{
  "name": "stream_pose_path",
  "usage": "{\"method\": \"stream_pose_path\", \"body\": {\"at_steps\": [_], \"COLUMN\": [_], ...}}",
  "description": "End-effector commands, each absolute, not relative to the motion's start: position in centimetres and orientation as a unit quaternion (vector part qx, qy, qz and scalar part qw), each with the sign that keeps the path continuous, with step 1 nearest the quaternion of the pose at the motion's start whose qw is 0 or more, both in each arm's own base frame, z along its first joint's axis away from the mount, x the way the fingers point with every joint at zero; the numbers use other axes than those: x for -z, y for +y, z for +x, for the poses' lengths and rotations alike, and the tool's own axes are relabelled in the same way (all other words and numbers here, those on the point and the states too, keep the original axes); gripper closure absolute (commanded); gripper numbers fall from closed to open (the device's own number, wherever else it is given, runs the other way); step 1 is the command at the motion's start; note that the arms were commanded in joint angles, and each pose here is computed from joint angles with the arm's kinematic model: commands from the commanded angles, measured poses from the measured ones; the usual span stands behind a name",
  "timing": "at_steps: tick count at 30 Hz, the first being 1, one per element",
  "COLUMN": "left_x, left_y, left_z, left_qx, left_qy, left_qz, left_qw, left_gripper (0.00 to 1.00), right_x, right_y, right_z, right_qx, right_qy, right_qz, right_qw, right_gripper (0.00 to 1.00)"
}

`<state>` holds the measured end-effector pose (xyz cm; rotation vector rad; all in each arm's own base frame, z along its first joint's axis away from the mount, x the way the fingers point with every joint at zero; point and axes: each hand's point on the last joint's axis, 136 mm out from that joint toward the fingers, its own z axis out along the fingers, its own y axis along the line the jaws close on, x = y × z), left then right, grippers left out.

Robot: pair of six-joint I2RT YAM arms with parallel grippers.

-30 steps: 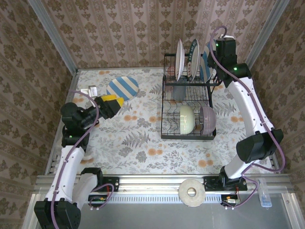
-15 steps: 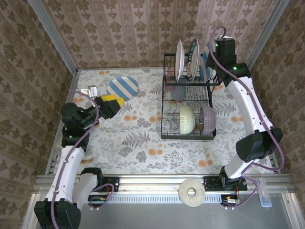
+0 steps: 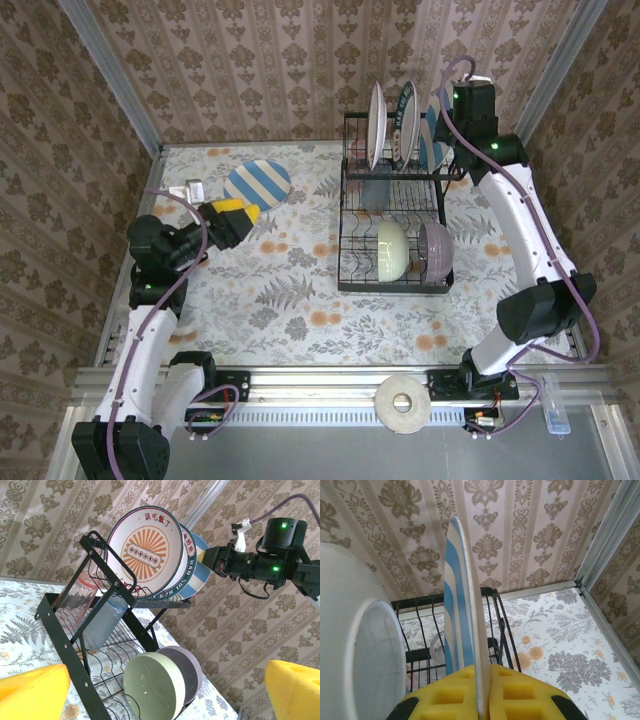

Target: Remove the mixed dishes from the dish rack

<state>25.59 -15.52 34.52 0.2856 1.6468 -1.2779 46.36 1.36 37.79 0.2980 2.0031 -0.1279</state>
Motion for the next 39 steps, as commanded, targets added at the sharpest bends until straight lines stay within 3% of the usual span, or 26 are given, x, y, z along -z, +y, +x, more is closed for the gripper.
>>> {"method": "stream_pose_path", "body": {"at_steps": [1, 11, 23, 31, 39], "left_x": [-35.1, -35.0, -34.8, -34.6, -34.2], "left_y": [-15.7, -15.7, -15.6, -15.7, -16.0], "left_z": [25.0, 25.0, 25.2, 25.3, 25.5], "left_qx": [0.529, 0.527, 0.526, 0.525, 0.528], "left_qy": [0.671, 0.673, 0.676, 0.679, 0.683], "left_qz": [0.130, 0.130, 0.125, 0.123, 0.123], "left_qw": [0.503, 0.503, 0.501, 0.498, 0.489], "left_gripper": [0.00, 0.00, 0.00, 0.00, 0.00], "right_x": [-44.2, -46.8, -49.8, -47.0, -40.0], "right_y": [-0.1, -1.2, -1.9, 0.0, 2.0], "right_z": [44.0, 41.5, 33.5, 29.2, 25.1], "right_qx": [0.071, 0.086, 0.001, -0.089, -0.141], "right_qy": [0.774, 0.741, 0.688, 0.712, 0.778], "right_qz": [0.152, 0.172, 0.211, 0.193, 0.165], "right_qw": [0.610, 0.643, 0.694, 0.669, 0.590], "right_gripper": [1.00, 1.00, 1.00, 1.00, 1.00]}}
